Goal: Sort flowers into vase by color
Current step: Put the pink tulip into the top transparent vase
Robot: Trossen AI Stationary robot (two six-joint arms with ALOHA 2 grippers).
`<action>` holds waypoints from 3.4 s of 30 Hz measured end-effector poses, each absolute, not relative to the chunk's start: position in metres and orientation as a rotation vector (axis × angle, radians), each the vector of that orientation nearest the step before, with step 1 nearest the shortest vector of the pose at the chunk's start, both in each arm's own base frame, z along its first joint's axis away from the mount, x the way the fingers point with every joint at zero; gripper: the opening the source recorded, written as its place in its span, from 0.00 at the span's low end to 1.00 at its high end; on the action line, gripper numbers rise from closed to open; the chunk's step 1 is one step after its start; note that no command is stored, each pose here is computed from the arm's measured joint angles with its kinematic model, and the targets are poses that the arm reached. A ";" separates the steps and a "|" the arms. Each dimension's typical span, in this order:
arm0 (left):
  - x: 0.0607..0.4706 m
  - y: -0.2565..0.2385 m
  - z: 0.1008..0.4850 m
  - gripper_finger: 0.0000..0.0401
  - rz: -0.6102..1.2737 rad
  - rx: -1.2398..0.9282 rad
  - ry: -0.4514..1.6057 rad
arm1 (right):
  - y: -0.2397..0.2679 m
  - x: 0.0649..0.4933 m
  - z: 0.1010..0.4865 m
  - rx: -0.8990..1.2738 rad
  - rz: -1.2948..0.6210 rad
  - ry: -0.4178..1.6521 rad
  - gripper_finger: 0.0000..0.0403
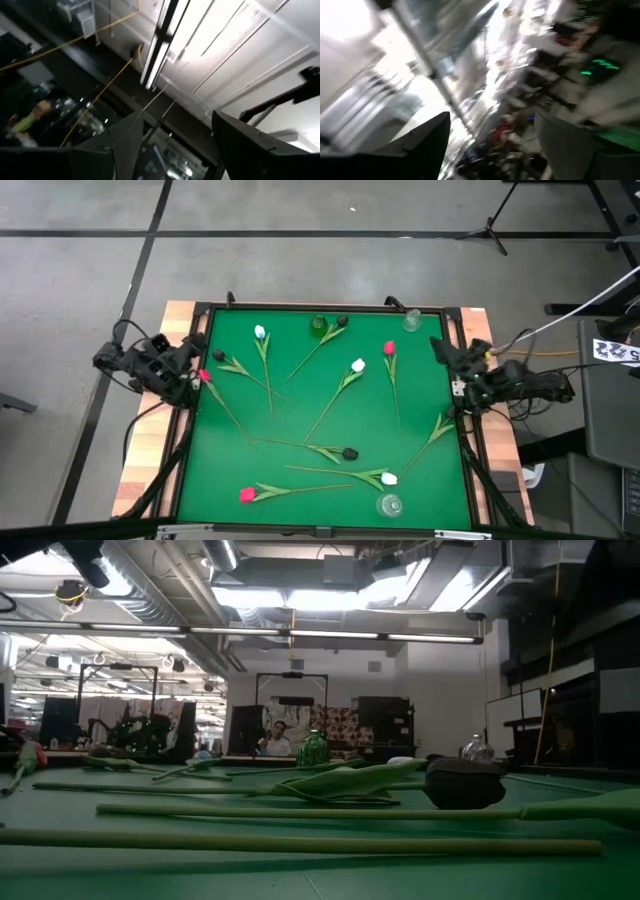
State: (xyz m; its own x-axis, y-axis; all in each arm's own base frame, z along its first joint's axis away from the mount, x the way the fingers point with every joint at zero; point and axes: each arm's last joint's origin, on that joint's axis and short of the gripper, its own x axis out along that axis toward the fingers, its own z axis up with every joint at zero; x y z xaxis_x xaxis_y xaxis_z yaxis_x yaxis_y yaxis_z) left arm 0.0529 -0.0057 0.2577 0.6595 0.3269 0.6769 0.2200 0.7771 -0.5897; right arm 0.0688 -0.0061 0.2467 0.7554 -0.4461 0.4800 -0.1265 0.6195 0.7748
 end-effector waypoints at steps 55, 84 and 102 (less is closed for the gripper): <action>0.066 -0.009 0.273 0.58 0.115 -0.820 -0.686 | -0.026 0.211 0.236 0.962 -0.926 0.945 0.72; 0.068 -0.009 0.269 0.58 0.168 -0.860 -0.653 | -0.054 0.237 0.163 0.904 -1.017 1.150 0.63; 0.068 -0.009 0.269 0.58 0.167 -0.861 -0.653 | -0.054 0.246 0.144 0.925 -1.014 1.203 0.20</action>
